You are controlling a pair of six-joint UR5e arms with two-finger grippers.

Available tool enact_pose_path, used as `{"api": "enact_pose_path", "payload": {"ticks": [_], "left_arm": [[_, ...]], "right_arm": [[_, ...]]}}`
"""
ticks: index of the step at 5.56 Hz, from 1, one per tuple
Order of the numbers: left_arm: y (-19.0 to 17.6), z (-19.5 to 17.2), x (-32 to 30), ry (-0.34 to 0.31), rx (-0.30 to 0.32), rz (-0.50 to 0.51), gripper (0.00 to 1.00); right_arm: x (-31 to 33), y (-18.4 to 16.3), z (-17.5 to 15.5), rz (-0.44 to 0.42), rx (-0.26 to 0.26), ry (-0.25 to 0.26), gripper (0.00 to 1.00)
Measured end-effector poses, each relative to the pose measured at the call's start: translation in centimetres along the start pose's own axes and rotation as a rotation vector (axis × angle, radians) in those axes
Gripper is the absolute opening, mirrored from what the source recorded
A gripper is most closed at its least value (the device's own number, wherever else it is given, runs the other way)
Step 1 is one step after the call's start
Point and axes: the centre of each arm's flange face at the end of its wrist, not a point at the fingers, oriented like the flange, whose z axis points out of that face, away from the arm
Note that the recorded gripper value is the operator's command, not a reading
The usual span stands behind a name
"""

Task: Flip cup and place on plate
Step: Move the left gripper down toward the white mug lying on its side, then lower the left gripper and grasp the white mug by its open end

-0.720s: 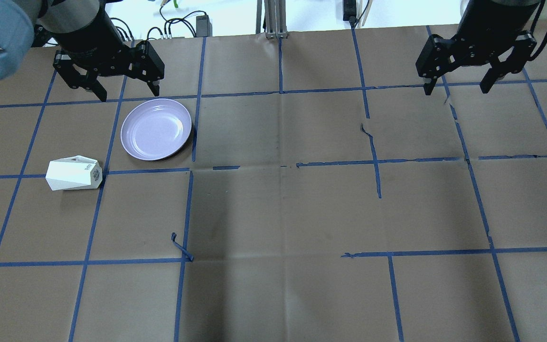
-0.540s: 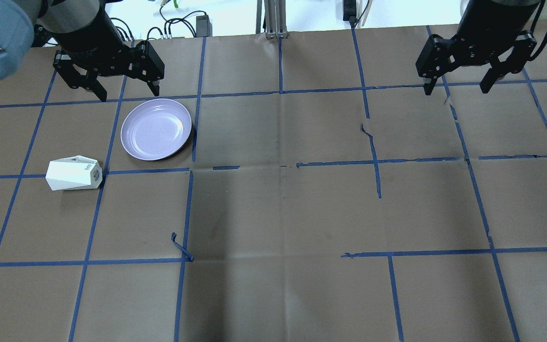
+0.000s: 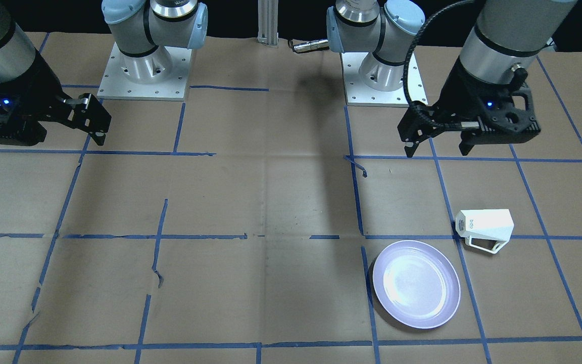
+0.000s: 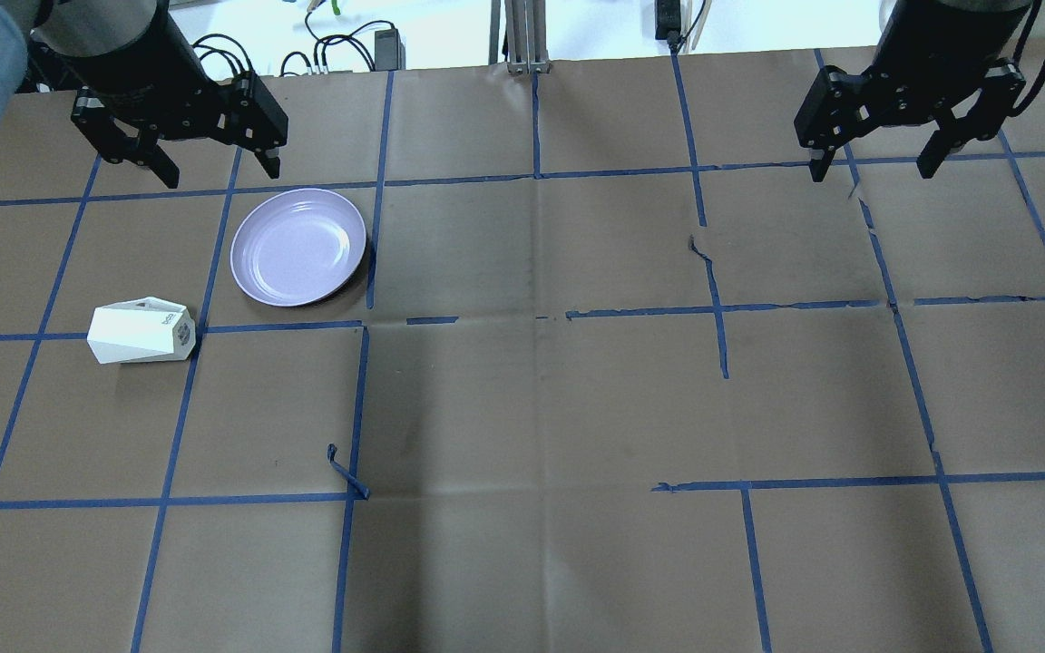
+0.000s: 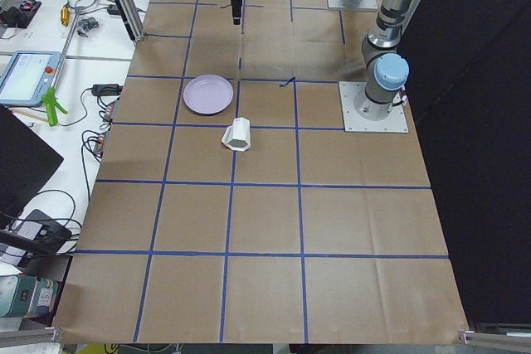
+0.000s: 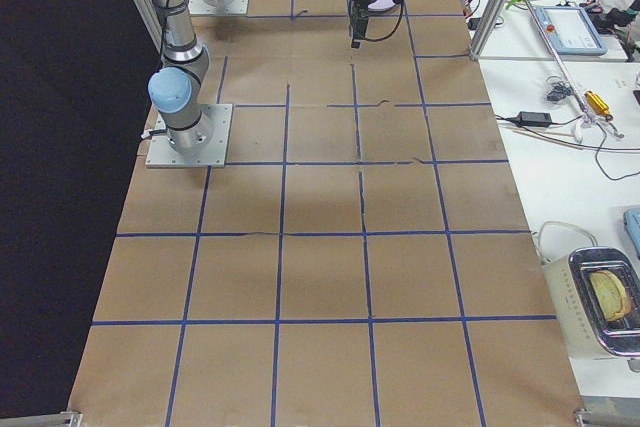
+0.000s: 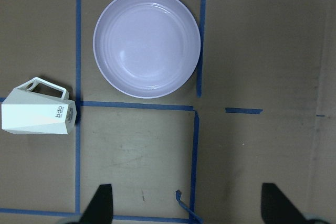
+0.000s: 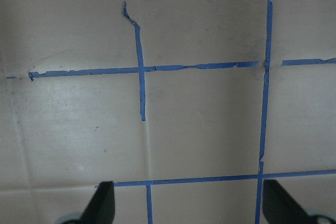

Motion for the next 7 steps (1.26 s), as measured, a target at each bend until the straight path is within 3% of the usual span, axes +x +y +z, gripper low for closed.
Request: {"api": "enact_pose_path", "payload": {"ticks": [2, 3, 5, 7], "left_arm": [[-0.3, -0.4, -8.5, -0.001, 0.001, 0.139, 0.98], [-0.8, 0.7, -14.5, 0.027, -0.010, 0.151, 0.98], [-2.2, 7.8, -27.2, 0.167, -0.066, 0.067, 0.98], [-2.5, 17.2, -36.3, 0.380, -0.048, 0.164, 0.98]], "right_arm": [[0.0, 0.0, 0.0, 0.000, 0.000, 0.000, 1.00], [0.0, 0.0, 0.0, 0.000, 0.000, 0.000, 1.00], [0.0, 0.0, 0.0, 0.000, 0.000, 0.000, 1.00], [0.0, 0.0, 0.0, 0.000, 0.000, 0.000, 1.00]]}}
